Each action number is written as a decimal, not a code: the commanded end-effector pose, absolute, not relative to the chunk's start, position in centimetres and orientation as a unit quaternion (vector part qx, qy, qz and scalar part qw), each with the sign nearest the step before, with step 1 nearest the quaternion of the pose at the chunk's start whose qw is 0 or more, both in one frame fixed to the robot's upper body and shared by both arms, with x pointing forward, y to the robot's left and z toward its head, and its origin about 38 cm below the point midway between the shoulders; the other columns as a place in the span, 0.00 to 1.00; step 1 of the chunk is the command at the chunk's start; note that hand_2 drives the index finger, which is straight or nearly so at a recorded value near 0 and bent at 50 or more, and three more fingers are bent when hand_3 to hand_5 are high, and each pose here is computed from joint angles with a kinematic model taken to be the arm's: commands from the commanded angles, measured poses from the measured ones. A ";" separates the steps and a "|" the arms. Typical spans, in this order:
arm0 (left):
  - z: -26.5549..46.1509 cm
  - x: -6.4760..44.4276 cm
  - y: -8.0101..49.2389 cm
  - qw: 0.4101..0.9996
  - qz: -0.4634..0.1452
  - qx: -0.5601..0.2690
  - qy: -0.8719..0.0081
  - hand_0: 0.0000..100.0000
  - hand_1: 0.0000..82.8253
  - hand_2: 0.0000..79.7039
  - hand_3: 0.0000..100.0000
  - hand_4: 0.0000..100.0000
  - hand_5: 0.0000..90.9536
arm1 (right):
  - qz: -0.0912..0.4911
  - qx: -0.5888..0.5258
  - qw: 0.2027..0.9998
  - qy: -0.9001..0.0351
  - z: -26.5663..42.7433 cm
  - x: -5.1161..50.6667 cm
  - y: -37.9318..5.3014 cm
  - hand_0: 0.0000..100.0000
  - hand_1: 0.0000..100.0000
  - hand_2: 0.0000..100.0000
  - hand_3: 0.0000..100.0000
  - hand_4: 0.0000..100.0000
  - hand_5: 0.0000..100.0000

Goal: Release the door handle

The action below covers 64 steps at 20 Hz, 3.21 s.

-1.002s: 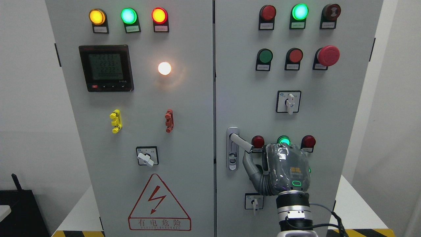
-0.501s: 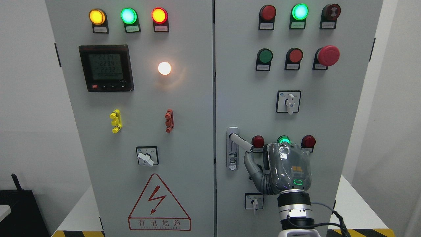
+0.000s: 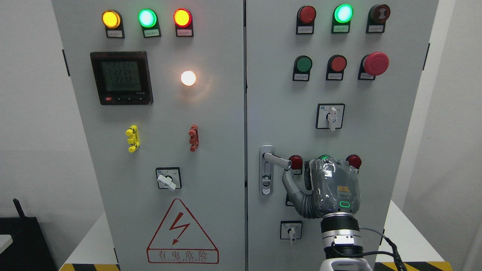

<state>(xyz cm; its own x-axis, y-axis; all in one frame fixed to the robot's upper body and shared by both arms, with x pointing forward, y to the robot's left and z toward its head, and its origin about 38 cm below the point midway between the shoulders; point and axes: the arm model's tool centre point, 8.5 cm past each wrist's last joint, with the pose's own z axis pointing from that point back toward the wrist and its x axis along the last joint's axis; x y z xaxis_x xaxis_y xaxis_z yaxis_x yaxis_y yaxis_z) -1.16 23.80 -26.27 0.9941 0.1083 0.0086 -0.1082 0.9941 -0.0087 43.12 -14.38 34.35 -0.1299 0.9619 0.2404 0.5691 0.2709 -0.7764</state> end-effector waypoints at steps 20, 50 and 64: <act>-26.3 0.4 23.8 0.998 0.062 -0.005 -0.017 0.12 0.47 0.00 0.00 0.00 0.00 | 0.263 -0.540 0.372 -0.707 33.9 42.3 -14.3 0.53 0.17 1.00 1.00 0.99 0.97; -26.3 0.4 23.8 0.998 0.062 -0.005 -0.017 0.12 0.47 0.00 0.00 0.00 0.00 | 0.259 -0.555 0.236 -0.754 29.8 35.1 -23.9 0.47 0.01 0.00 0.00 0.00 0.00; -26.3 0.4 23.8 0.998 0.062 -0.005 -0.017 0.12 0.47 0.00 0.00 0.00 0.00 | 0.259 -0.539 0.245 -0.763 29.1 34.9 -23.4 0.41 0.05 0.00 0.00 0.00 0.00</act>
